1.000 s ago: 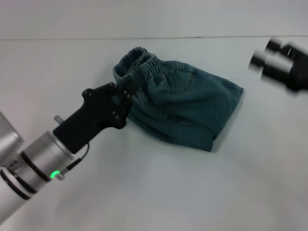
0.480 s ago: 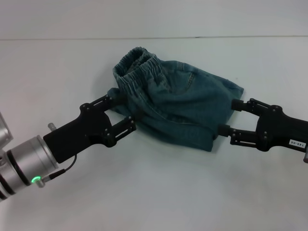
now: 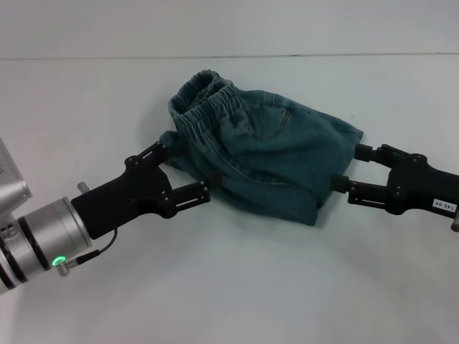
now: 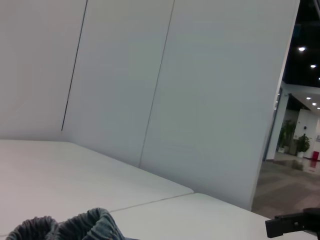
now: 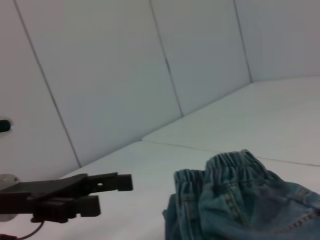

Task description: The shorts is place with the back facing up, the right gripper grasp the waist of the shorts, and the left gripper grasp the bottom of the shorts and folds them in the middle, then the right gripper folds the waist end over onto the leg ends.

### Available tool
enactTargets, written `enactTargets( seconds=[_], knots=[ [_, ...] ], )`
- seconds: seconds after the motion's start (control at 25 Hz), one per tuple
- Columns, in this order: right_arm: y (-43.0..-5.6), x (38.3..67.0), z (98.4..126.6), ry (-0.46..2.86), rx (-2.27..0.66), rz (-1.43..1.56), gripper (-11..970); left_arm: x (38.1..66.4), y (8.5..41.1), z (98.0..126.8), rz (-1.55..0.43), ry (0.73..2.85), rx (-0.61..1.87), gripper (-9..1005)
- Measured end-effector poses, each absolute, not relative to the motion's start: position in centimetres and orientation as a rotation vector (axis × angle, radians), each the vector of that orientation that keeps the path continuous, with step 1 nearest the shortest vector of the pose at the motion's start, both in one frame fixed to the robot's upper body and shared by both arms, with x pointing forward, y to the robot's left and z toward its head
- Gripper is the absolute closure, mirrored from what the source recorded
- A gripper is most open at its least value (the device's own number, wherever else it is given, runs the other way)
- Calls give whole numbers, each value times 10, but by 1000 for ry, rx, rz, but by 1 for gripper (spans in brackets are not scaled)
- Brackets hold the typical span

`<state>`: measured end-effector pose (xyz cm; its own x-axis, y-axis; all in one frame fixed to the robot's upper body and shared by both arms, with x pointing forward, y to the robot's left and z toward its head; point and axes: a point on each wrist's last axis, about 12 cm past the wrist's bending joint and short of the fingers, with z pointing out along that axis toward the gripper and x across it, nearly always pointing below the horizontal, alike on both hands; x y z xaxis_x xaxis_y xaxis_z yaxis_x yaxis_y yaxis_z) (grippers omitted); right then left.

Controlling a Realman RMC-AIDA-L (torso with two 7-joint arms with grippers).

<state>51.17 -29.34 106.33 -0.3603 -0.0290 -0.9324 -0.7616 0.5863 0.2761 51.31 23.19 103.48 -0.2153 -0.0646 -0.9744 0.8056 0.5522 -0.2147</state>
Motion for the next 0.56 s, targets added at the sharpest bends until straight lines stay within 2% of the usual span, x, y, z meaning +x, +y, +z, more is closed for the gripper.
enactTargets(
  seconds=[0.08,0.56],
  knots=[
    [-295,512,1062,1802,-628,883,4,514,232,1034,-903,1600,642,79],
    [-297,515,1060,1835,-588,875,4,521,231,1037,-924,1632,618,79]
  ],
)
